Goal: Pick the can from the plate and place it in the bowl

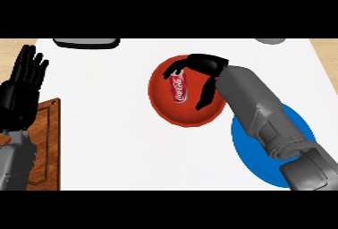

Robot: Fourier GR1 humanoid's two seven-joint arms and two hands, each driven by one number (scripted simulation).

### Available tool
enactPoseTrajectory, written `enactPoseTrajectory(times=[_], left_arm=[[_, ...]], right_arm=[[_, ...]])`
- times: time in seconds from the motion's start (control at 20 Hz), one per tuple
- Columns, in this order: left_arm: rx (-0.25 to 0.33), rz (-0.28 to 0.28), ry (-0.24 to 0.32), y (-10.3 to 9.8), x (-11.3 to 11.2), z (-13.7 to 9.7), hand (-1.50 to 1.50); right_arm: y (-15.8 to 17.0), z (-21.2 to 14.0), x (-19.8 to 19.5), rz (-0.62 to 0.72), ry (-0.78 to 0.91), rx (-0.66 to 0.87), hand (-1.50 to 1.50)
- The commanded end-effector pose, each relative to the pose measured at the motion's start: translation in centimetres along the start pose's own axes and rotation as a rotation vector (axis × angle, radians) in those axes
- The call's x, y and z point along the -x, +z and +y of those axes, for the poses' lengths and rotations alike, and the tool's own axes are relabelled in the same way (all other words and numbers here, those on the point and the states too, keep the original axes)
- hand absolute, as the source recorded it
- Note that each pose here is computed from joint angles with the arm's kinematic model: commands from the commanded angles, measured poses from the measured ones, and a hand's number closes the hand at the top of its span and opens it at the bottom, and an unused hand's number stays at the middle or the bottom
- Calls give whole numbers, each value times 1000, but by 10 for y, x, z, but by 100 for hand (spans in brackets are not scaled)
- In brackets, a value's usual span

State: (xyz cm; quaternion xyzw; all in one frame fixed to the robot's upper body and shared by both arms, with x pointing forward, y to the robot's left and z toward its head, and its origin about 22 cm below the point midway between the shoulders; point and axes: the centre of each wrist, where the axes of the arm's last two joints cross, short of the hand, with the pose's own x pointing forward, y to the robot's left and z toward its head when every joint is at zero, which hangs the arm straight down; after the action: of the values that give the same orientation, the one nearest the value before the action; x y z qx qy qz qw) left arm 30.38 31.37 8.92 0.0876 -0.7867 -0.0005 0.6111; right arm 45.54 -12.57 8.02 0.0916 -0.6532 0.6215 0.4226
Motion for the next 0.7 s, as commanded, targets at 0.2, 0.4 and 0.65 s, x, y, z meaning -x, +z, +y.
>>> enactPoseTrajectory(times=[0.2,0.4,0.65], left_arm=[[-7,-7,14,-5,-5,-9,0],[26,-3,8,-12,-11,-17,0],[35,-30,20,-2,0,-16,0]], right_arm=[[13,-7,7,-150,-257,284,-150],[40,-44,8,-89,-330,418,-150],[96,-77,19,-26,-403,515,-150]])
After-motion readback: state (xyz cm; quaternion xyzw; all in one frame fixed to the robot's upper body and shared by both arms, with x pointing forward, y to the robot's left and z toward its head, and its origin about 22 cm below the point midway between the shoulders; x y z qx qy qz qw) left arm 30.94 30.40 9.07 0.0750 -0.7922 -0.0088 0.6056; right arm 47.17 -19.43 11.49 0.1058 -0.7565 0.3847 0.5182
